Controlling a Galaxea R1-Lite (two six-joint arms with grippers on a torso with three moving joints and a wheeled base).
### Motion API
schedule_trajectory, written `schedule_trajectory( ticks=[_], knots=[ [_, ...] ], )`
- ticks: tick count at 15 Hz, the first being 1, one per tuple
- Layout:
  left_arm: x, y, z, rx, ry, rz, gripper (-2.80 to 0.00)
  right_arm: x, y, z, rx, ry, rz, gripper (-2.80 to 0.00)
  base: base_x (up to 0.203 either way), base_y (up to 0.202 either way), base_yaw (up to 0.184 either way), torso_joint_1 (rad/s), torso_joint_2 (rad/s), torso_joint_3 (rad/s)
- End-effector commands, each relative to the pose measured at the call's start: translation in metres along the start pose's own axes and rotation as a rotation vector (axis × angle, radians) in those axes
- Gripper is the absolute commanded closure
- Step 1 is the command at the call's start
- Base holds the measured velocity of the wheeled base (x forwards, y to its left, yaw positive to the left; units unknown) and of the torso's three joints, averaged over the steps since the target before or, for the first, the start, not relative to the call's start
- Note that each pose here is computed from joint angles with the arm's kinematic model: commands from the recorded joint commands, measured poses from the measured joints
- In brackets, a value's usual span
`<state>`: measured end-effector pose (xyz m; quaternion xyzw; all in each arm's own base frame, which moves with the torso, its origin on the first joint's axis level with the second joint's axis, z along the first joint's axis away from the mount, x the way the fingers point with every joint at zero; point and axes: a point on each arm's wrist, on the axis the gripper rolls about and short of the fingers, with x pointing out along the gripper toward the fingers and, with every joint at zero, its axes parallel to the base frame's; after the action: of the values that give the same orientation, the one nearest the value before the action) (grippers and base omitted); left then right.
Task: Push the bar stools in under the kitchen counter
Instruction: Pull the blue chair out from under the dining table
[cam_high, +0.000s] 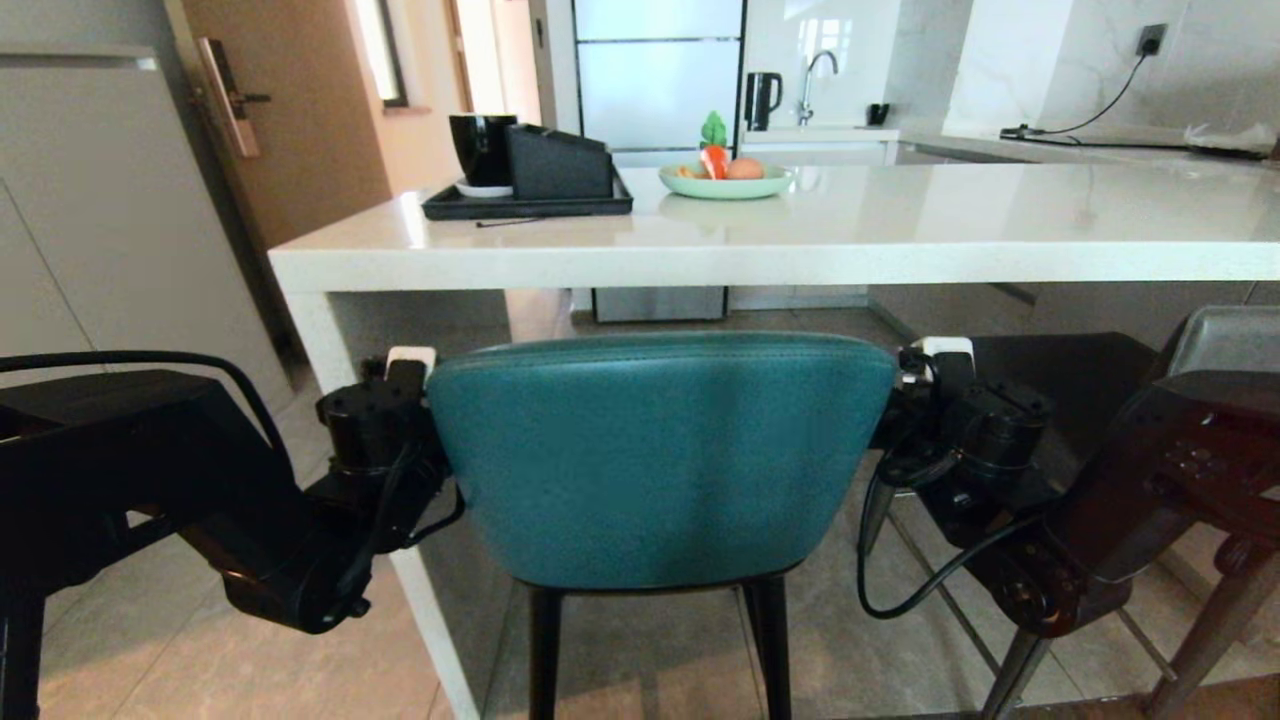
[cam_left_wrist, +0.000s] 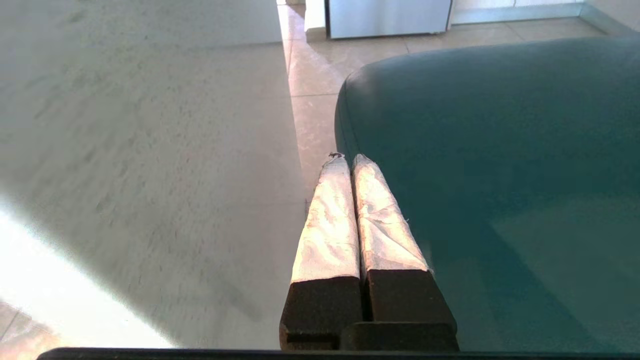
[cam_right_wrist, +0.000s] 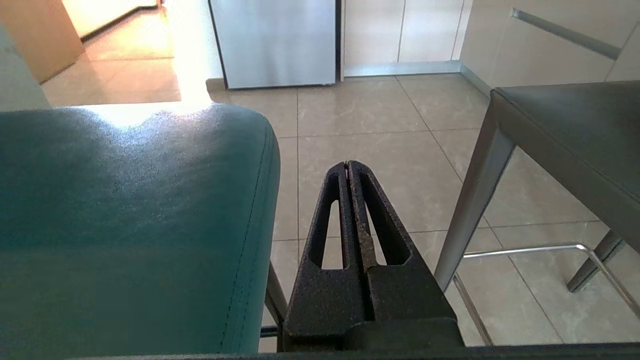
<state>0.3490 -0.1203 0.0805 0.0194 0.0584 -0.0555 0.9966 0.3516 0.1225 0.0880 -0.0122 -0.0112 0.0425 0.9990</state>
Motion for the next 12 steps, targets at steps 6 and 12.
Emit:
schedule_trajectory(
  ticks=[6, 12],
  knots=[
    [0.000, -0.001, 0.001, 0.003, -0.006, -0.004, 0.00, -0.001, 0.000, 0.000, -0.002, 0.000, -0.011, 0.00, -0.191, 0.000, -0.001, 0.001, 0.00, 0.001],
    [0.004, -0.003, 0.003, 0.008, -0.018, -0.001, 0.00, 0.004, -0.002, -0.013, -0.013, 0.031, -0.026, 0.00, -0.075, 0.000, -0.001, -0.001, 0.00, 0.001]
  ],
)
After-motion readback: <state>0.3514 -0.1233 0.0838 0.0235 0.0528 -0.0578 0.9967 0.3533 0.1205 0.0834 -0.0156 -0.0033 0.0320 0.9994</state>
